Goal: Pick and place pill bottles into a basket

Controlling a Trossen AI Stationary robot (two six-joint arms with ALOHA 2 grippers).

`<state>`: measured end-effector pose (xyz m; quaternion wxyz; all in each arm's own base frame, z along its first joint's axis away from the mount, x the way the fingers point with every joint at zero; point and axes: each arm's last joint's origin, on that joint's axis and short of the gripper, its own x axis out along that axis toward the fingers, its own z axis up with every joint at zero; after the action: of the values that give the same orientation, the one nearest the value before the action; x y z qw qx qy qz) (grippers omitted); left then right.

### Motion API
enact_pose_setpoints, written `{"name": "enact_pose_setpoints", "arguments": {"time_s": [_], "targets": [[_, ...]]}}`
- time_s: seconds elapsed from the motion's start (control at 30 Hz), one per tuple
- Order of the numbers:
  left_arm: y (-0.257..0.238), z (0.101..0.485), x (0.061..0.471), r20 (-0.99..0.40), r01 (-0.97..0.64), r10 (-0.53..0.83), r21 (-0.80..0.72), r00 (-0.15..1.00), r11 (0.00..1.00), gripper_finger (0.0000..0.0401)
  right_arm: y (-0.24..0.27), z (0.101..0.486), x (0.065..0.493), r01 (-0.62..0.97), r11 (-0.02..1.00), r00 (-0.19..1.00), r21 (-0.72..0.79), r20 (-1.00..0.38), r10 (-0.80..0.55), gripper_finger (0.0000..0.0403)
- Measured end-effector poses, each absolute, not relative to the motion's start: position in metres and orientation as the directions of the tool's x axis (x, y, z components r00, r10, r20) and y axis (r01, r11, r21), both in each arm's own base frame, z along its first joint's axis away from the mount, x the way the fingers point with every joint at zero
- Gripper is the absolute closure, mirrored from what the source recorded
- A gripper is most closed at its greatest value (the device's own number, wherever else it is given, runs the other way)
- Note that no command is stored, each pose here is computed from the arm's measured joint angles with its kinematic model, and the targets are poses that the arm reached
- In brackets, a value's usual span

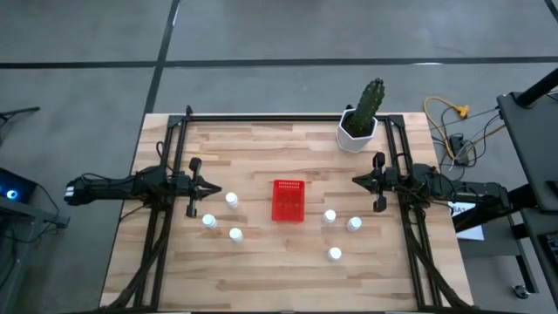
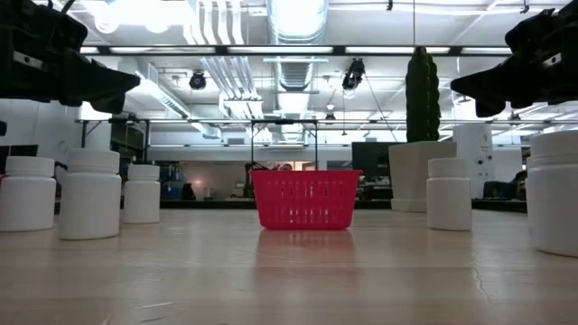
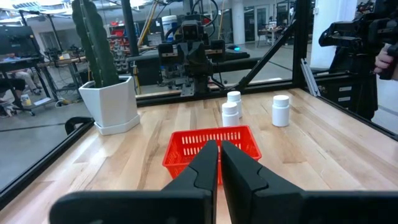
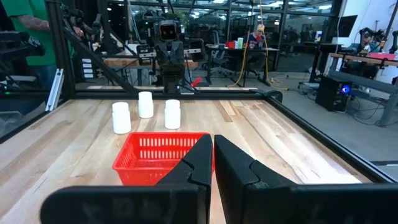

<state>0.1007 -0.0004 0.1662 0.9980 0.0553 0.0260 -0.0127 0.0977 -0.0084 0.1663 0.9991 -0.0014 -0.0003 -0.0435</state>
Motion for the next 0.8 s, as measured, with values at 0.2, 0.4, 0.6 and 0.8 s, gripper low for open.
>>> {"name": "enact_pose_setpoints", "arguments": {"time_s": [0.2, 0.4, 0.6, 0.8], "targets": [[-0.0004, 0.1662, 0.1007, -0.053, 0.028, -0.023, 0.110, 0.998, 0.994, 0.0399, -0.0084, 0.1666, 0.0977, 0.087, 0.996, 0.996, 0.004, 0.005, -0.087, 0.0394], [-0.0004, 0.1662, 0.1007, -0.054, 0.028, -0.022, 0.110, 0.998, 0.994, 0.0399, -0.0084, 0.1668, 0.0977, 0.087, 0.996, 0.996, 0.005, 0.006, -0.087, 0.0394], [-0.0004, 0.1662, 0.1007, -0.054, 0.029, -0.023, 0.110, 0.998, 0.994, 0.0399, -0.0084, 0.1669, 0.0977, 0.087, 0.996, 0.996, 0.006, 0.006, -0.087, 0.0394], [-0.0003, 0.1662, 0.1007, -0.053, 0.028, -0.023, 0.110, 0.998, 0.994, 0.0399, -0.0084, 0.1668, 0.0977, 0.087, 0.996, 0.996, 0.001, 0.006, -0.087, 0.0394]]}}
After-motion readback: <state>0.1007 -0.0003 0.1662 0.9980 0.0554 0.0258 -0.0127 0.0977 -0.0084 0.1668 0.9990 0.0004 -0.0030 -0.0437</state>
